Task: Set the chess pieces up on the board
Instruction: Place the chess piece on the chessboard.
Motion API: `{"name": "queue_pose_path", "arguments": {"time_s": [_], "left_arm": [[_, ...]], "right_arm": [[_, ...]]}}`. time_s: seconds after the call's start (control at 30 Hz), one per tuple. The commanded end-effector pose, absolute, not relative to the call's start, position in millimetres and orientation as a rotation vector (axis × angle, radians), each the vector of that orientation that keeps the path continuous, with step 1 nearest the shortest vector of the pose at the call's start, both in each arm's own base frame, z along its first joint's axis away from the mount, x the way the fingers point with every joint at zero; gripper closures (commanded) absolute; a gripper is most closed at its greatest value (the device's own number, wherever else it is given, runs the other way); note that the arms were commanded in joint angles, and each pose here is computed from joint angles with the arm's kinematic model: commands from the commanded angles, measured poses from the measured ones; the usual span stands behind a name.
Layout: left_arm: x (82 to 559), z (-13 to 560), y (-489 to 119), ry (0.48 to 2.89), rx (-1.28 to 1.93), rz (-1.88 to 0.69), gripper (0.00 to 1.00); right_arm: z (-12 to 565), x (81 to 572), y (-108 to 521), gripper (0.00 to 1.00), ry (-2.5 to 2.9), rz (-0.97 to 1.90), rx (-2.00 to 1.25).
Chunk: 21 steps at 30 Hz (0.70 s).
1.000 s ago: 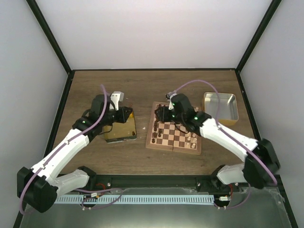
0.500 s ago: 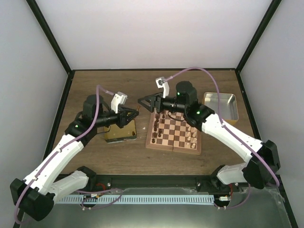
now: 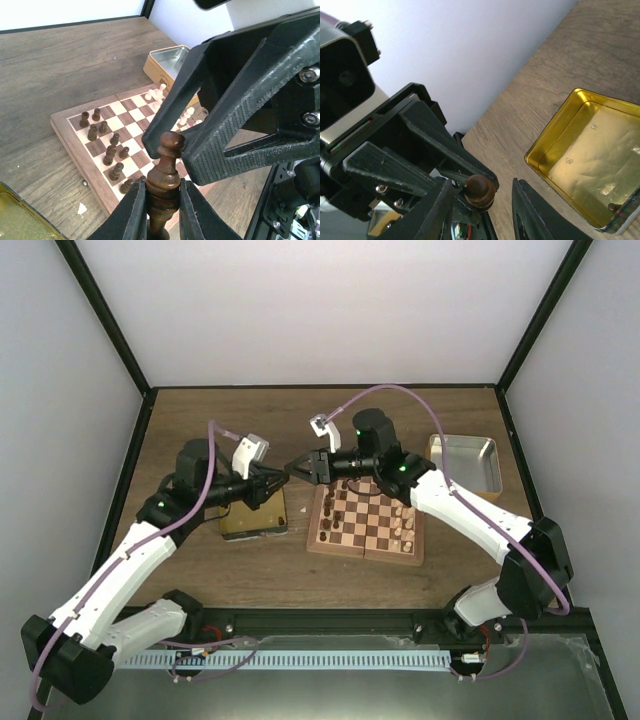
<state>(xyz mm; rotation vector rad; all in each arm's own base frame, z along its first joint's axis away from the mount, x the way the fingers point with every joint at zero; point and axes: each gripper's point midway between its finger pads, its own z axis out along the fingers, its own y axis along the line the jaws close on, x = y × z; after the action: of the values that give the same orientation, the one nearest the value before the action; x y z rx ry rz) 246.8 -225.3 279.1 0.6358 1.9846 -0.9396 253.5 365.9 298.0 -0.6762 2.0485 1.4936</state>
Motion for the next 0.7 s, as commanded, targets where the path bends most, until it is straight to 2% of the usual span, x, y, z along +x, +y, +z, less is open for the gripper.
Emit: {"name": "queue_pose_path", "arguments": {"time_s": [0.0,0.2,0.5,0.6,0.67], "left_arm": [[248.0,288.8,-227.2,1.954,0.669,-0.928,0.88],[245.0,287.9,-230.2,1.957,0.687,-0.955,0.88],[241.5,284.0,-234.9,1.970,0.703,-0.999,0.85],[242.0,282.7,-234.7,1.984,0.689,-1.004,0.78],[244.5,277.7,-234.1,2.010,0.659,-1.006,0.65]], "right_arm": [[317.6,248.1,370.9,0.68,1.998,1.529,-0.732],[315.7,248.2,373.1,0.72,2.005,1.551,-0.727],[309.0,249.3,374.2,0.89,2.023,1.557,-0.722],[309.5,251.7,373.7,0.94,2.015,1.544,-0.705],[313.8,254.1,373.2,0.95,1.986,1.537,-0.694]]}}
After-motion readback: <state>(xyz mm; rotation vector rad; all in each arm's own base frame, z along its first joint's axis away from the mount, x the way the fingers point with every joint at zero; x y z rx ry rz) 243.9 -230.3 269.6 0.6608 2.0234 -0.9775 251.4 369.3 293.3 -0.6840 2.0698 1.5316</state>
